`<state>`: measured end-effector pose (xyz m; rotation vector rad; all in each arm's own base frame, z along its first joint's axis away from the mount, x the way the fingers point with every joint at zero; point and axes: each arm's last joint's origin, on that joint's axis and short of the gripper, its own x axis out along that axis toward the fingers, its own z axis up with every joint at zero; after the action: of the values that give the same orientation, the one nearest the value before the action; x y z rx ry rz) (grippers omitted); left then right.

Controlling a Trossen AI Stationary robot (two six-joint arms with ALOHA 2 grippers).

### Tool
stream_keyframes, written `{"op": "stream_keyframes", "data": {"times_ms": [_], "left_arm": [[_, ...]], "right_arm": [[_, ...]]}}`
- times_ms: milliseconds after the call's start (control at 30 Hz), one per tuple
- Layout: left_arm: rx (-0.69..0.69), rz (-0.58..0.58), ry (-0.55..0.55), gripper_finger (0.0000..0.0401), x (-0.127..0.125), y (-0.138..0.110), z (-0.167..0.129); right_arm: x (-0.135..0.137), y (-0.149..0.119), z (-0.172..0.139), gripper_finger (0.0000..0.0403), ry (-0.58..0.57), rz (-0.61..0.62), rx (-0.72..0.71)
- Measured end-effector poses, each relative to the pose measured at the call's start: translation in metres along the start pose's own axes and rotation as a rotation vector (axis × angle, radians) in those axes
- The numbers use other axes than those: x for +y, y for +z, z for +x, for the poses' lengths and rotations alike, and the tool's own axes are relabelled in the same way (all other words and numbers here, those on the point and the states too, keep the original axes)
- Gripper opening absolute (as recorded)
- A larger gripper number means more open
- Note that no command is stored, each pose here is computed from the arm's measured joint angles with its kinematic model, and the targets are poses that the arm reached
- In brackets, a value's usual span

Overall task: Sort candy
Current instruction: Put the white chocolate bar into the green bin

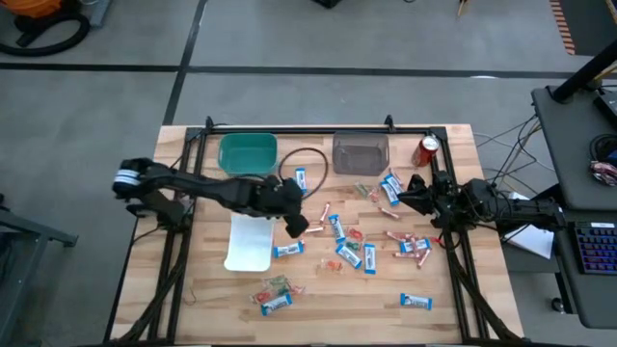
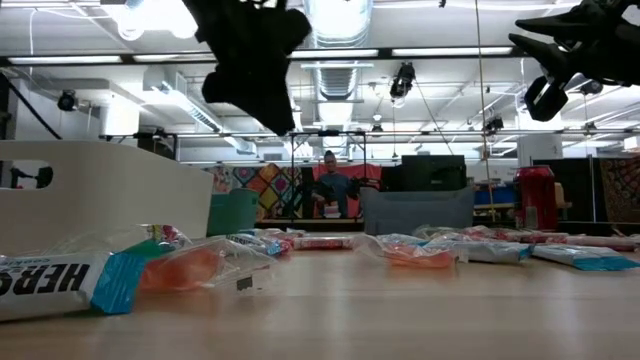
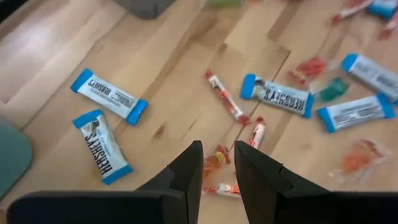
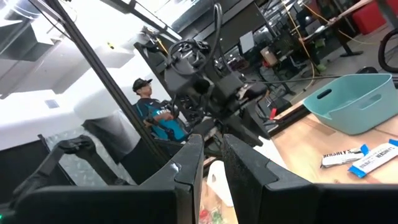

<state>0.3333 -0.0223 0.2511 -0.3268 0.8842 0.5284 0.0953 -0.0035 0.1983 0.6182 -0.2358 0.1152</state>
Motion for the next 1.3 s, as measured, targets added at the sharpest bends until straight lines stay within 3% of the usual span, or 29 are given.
{"op": "stream_keyframes", "data": {"times_ms": [300,533,733,900,1067,1300], "left_arm": [[0.073,0.025,0.044,0.0077,-0.011,0.008,0.014],[0.180,-0.077,0.136,0.0072,0.002,0.001,0.019],[0.140,-0.121,0.104,0.0068,-0.001,0.005,0.020],[0.064,-0.179,0.171,0.0070,0.001,0.011,0.019],[0.062,-0.177,0.213,0.0093,0.000,0.012,0.033],[0.125,-0.128,0.287,0.0157,0.002,0.013,0.067]], "right_arm": [[0.000,0.000,0.000,0.0057,-0.001,-0.001,-0.001],[0.000,0.000,0.000,0.0057,0.000,-0.001,-0.001],[0.000,0.000,0.000,0.0057,-0.002,-0.001,-0.002],[-0.001,0.001,0.000,0.0057,-0.041,-0.003,-0.032],[-0.002,0.002,0.000,0.0057,-0.064,-0.002,-0.048],[-0.002,0.001,0.000,0.0057,-0.063,0.026,-0.044]]}}
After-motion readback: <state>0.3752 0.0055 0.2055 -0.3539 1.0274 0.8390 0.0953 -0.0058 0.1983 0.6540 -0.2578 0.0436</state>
